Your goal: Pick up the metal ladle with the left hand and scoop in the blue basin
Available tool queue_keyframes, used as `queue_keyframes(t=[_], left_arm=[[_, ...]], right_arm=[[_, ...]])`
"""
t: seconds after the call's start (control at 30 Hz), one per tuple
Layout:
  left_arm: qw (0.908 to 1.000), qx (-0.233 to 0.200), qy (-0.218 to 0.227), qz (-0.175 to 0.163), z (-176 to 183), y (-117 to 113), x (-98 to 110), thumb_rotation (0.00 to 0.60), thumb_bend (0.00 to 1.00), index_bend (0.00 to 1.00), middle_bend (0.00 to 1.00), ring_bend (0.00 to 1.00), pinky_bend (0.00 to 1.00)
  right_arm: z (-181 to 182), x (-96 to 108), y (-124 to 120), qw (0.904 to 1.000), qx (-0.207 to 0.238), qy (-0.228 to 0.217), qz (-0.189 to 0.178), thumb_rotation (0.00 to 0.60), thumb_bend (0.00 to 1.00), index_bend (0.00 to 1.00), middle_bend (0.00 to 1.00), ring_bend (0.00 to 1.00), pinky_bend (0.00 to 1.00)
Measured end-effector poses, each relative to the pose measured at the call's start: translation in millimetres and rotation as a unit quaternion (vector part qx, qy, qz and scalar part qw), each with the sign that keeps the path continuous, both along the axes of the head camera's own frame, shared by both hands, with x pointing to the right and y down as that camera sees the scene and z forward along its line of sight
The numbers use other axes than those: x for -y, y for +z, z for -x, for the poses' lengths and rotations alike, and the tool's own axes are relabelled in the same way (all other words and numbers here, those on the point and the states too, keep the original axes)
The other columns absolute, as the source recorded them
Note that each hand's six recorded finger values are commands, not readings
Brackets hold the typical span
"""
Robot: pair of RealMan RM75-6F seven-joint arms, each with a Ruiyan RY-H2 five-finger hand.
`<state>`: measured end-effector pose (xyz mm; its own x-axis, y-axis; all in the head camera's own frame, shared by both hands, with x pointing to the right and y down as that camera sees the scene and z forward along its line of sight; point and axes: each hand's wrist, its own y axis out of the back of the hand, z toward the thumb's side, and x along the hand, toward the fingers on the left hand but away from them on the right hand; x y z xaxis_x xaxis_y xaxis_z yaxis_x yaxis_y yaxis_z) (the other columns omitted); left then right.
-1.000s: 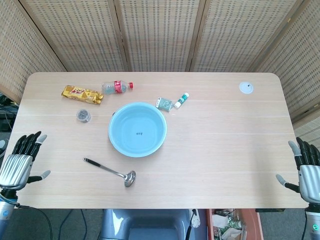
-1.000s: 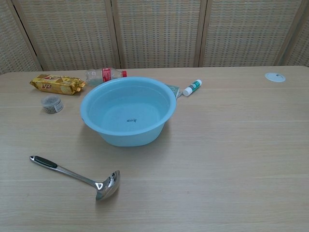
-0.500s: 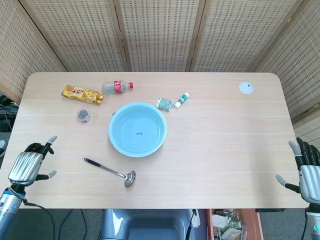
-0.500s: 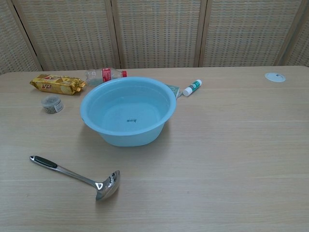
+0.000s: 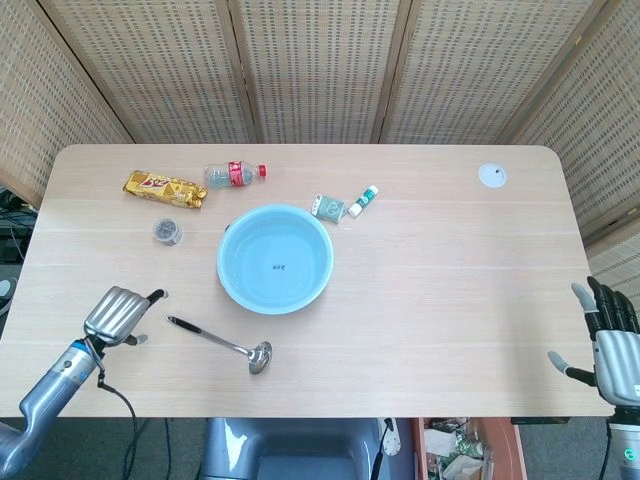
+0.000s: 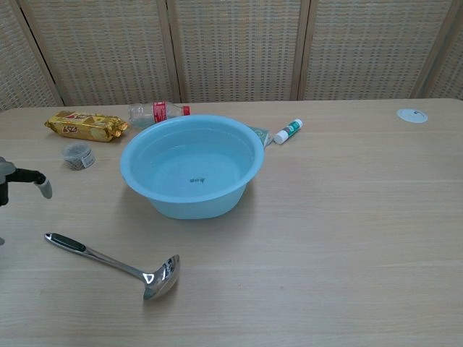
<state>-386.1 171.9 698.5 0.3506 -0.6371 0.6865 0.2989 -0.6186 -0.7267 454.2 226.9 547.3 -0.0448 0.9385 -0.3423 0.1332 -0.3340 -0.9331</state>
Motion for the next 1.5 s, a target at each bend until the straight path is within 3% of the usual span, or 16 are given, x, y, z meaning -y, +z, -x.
queue_keyframes(t=[0.3, 0.93, 1.5], left_arm=[[0.9997, -0.01, 0.018, 0.011, -25.6, 21.5, 6.5, 0.6, 0.2, 0.43, 1.0, 0.97, 1.0], [0.9986, -0.033, 0.024, 0.032, -52.9, 40.2, -8.1, 0.6, 0.31, 0.47, 1.0, 0.97, 1.0], [0.9982, -0.013, 0.026, 0.052, -62.7, 49.8, -12.8, 0.6, 0.35, 0.47, 1.0, 0.97, 1.0]], right_arm=[[-0.5, -0.3, 2.9, 0.9999, 0.002, 0.001, 0.014, 0.6, 0.0, 0.0, 0.0, 0.0, 0.0], [-1.8, -0.7, 1.8, 0.9997, 0.01, 0.003, 0.021, 0.6, 0.0, 0.0, 0.0, 0.0, 0.0], [-3.8, -0.5, 0.9, 0.9995, 0.017, 0.006, 0.025, 0.6, 0.0, 0.0, 0.0, 0.0, 0.0]])
